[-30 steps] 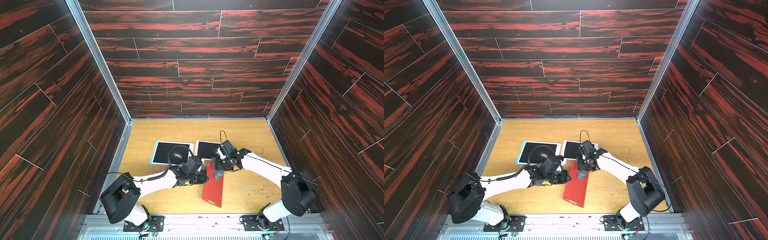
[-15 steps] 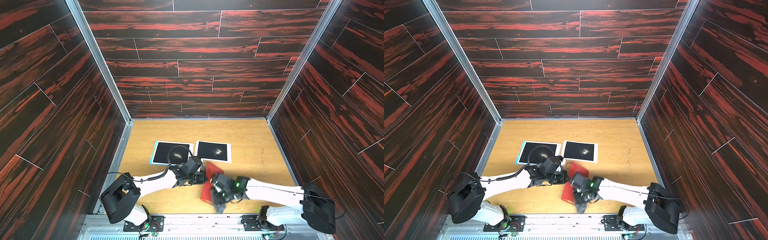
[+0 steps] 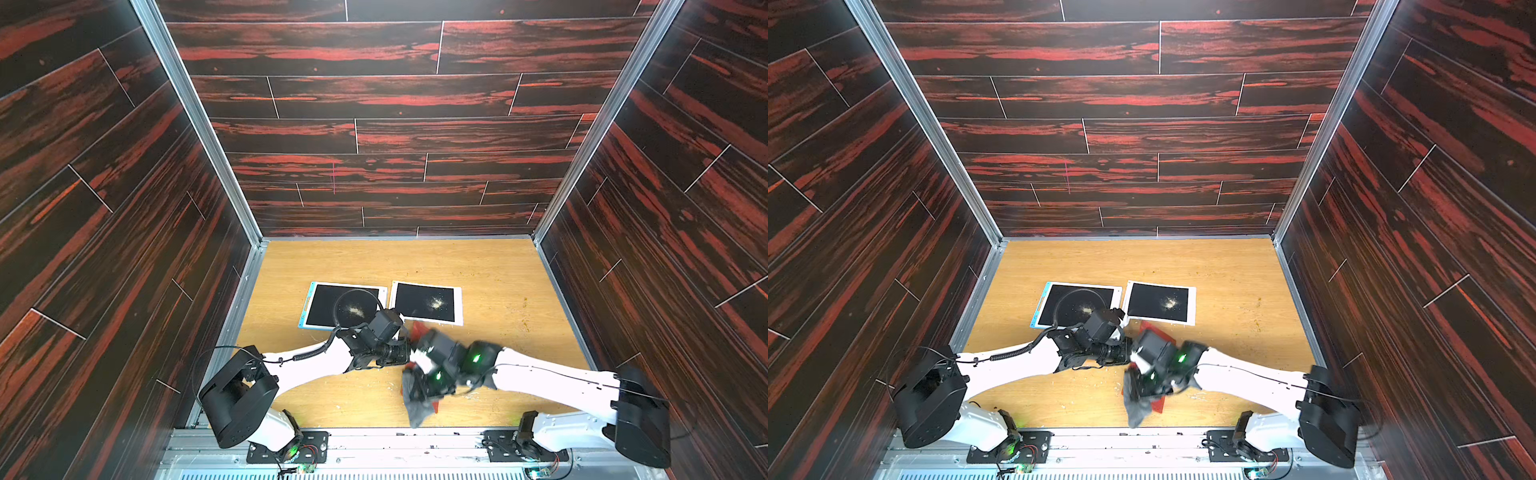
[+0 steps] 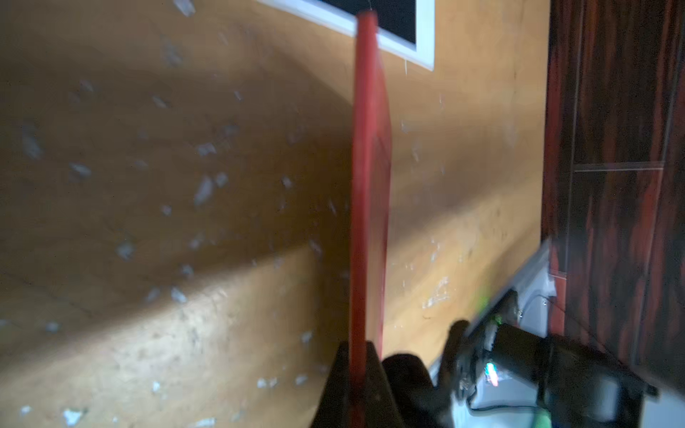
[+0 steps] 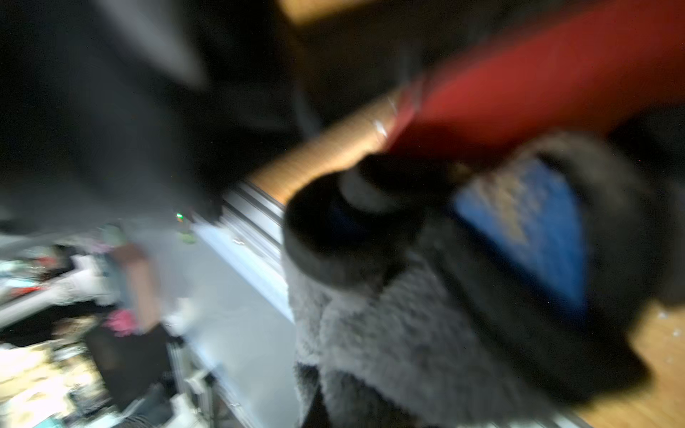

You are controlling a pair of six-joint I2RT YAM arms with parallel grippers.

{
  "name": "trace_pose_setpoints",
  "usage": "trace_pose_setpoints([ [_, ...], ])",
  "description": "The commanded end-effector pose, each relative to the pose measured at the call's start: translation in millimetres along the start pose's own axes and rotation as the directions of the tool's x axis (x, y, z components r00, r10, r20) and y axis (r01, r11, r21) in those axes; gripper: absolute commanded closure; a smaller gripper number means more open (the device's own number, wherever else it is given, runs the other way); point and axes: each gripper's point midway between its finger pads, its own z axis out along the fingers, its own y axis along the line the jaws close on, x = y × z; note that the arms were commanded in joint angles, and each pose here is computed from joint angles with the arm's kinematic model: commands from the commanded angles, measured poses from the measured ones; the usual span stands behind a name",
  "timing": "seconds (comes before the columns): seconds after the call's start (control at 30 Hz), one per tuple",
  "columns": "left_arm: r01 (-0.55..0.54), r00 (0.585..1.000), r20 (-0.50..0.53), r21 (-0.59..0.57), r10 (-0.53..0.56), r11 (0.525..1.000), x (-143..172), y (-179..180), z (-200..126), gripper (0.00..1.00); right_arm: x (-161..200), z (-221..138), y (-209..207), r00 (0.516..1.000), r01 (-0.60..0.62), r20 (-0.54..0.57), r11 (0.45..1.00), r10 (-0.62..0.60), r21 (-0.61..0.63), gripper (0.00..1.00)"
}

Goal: Wipe the drawing tablet
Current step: Wipe the dirt from the drawing tablet.

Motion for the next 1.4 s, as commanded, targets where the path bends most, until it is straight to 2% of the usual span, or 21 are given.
trace_pose_setpoints([
  [0.0,-0.035,0.999,-0.029,-0.018,0.034,0.999,6.0,-8.3,2.2,1.00,-50.2,-62.4,61.5,0.969,0.167,0.222,0.949,-0.107,-0.269,1.00],
  [0.1,-0.050,0.999,-0.023,-0.022,0.049,0.999,-2.9,-17.1,-6.0,1.00,-62.4,-98.0,25.4,0.954,0.091,0.299,0.977,-0.029,-0.195,1.00],
  [0.17,-0.078,0.997,-0.015,-0.052,0.077,0.996,-11.9,-19.1,-17.2,1.00,-70.1,-121.0,-14.4,0.924,-0.006,0.382,0.999,0.021,-0.043,1.00],
  [0.23,-0.134,0.991,-0.011,-0.121,0.133,0.984,-23.6,-17.7,-34.5,1.00,-70.6,-148.5,-58.5,0.877,-0.135,0.477,0.981,0.053,0.138,1.00],
  [0.3,-0.223,0.975,-0.033,-0.240,0.221,0.945,-32.6,-10.6,-55.3,1.00,-67.1,-174.5,-86.4,0.825,-0.240,0.561,0.942,0.070,0.236,1.00],
  [0.4,-0.365,0.929,-0.095,-0.400,0.358,0.841,-48.8,-5.1,-85.3,1.00,-65.2,-201.4,-104.8,0.758,-0.322,0.647,0.909,0.079,0.266,1.00],
  [0.47,-0.453,0.881,-0.120,-0.493,0.458,0.743,-61.1,-8.1,-102.8,1.00,-67.2,-213.0,-111.7,0.721,-0.364,0.686,0.895,0.095,0.259,1.00],
  [0.53,-0.548,0.811,-0.174,-0.558,0.558,0.624,-67.1,-15.7,-116.7,1.00,-71.2,-225.2,-116.6,0.672,-0.395,0.734,0.887,0.099,0.242,1.00],
  [0.63,-0.657,0.670,-0.286,-0.658,0.685,0.369,-74.8,-25.8,-132.9,1.00,-78.1,-235.5,-122.5,0.618,-0.413,0.779,0.887,0.105,0.209,1.00],
  [0.7,-0.685,0.562,-0.377,-0.711,0.736,0.160,-80.5,-30.2,-138.7,1.00,-82.6,-237.7,-134.0,0.593,-0.444,0.797,0.872,0.112,0.208,1.00],
  [0.77,-0.689,0.465,-0.461,-0.724,0.756,-0.017,-80.1,-32.5,-139.0,1.00,-87.2,-235.0,-147.5,0.581,-0.475,0.802,0.858,0.139,0.195,1.00],
  [0.8,-0.685,0.412,-0.490,-0.723,0.768,-0.093,-79.6,-34.3,-134.8,1.00,-89.7,-232.3,-155.1,0.576,-0.488,0.802,0.854,0.162,0.178,1.00],
  [0.87,-0.657,0.334,-0.510,-0.729,0.793,-0.192,-78.3,-39.4,-125.8,1.00,-93.0,-228.7,-172.8,0.560,-0.519,0.800,0.844,0.216,0.136,1.00],
  [0.93,-0.647,0.289,-0.487,-0.734,0.824,-0.207,-75.4,-46.2,-115.3,1.00,-94.9,-231.1,-191.4,0.523,-0.554,0.806,0.829,0.276,0.076,1.00],
  [1.0,-0.665,0.268,-0.450,-0.726,0.852,-0.175,-70.2,-52.0,-108.3,1.00,-96.5,-231.2,-209.5,0.483,-0.576,0.800,0.817,0.356,-0.015,1.00],
  [1.1,-0.697,0.233,-0.405,-0.704,0.884,-0.139,-59.4,-56.8,-102.9,1.00,-98.6,-224.3,-231.2,0.456,-0.596,0.767,0.795,0.451,-0.114,1.00],
  [1.23,-0.767,0.189,-0.332,-0.638,0.924,-0.072,-35.6,-57.8,-88.6,1.00,-100.4,-215.6,-255.3,0.437,-0.636,0.748,0.759,0.500,-0.137,1.00],
  [1.37,-0.791,0.169,-0.283,-0.610,0.944,-0.041,-22.6,-57.7,-75.1,1.00,-106.7,-224.6,-278.3,0.353,-0.678,0.778,0.715,0.520,-0.170,1.00],
])
